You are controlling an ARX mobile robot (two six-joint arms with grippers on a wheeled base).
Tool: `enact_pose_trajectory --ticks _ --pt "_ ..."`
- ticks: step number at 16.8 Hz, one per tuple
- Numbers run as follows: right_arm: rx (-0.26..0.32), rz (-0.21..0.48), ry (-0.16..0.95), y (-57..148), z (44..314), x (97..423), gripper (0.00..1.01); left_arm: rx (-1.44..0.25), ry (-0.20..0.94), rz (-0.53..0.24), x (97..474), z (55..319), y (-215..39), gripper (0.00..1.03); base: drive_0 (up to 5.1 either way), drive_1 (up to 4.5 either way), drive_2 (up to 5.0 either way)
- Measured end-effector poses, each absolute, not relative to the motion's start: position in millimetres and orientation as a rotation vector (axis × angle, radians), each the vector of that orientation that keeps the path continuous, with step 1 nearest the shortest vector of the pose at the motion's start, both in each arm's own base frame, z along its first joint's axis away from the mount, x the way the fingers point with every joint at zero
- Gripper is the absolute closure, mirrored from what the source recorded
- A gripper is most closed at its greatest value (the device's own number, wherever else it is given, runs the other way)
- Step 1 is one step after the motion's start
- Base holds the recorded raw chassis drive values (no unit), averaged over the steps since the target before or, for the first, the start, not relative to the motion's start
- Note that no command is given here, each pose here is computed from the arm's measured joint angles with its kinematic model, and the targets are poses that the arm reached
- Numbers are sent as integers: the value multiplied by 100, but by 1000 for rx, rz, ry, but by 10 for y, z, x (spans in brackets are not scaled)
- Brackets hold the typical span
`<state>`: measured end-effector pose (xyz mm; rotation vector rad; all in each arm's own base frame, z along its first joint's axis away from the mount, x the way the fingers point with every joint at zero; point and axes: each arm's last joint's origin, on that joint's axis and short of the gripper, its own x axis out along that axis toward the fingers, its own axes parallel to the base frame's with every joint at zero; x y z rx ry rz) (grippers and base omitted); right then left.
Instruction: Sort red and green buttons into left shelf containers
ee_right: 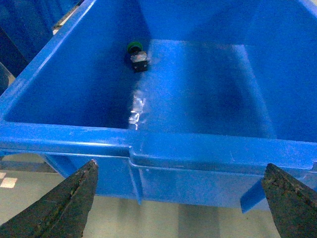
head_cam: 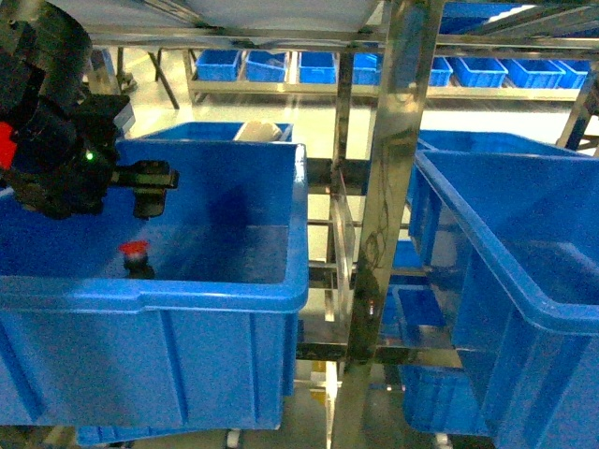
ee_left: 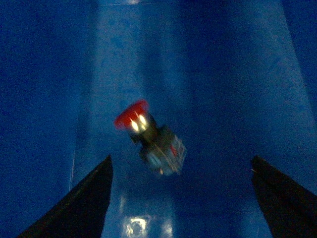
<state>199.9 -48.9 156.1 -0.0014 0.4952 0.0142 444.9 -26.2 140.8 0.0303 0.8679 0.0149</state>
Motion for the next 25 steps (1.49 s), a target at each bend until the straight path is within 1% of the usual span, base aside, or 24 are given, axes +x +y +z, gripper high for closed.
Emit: enact_pose_trajectory --ticks 1,5,8,10,11,13,14,15,16,17,18,19,20,21,22,23,24,25 --pt "-2 14 495 -489 1562 1999 3 13 875 6 4280 1378 -254 5 0 0 0" --pt "-2 14 495 -489 1562 1999 3 -28 807 -2 4053 1533 -253 5 0 0 0" --pt "-2 14 495 -489 1562 1999 3 -59 776 -5 3778 1632 -247 5 0 0 0" --pt "-2 14 495 -489 1562 1999 3 -73 739 11 3492 1693 -199 5 0 0 0" --pt "-2 14 495 -489 1562 1999 3 -86 689 33 3354 1735 -178 5 0 0 0" --pt "-2 14 495 -489 1562 1999 3 -100 511 108 3025 1923 -167 5 0 0 0" --pt "-2 14 495 -489 1562 1999 3 -116 430 126 2842 2029 -177 5 0 0 0" --pt "-2 14 495 -489 1562 1999 3 -122 375 132 2724 2092 -194 5 0 0 0" --pt "-2 15 495 -489 1562 1999 3 -135 345 136 2522 2162 -211 5 0 0 0" --pt "-2 14 495 -489 1562 1999 3 -169 341 146 2253 2178 -238 5 0 0 0" --pt "-1 13 495 -490 1561 1998 3 -194 315 138 2149 2210 -245 5 0 0 0" --pt "-2 14 495 -489 1562 1999 3 -213 278 145 2154 2278 -233 5 0 0 0" --pt "-9 9 364 -488 1546 2024 8 -215 221 125 2179 2278 -221 8 0 0 0" --pt "-1 -5 238 -436 1480 1976 21 -161 109 38 2124 2187 -197 20 0 0 0" --pt "-1 7 154 -339 1435 1822 34 -92 57 8 2005 2072 -171 33 0 0 0" --pt "-15 10 48 -291 1555 1771 45 -58 31 -1 1928 2036 -152 44 0 0 0" --pt "-21 6 -18 -252 1674 1732 58 -38 -3 2 1854 2050 -127 57 0 0 0" --pt "-15 2 0 -211 1653 1669 72 -24 -8 3 1772 2007 -76 71 0 0 0"
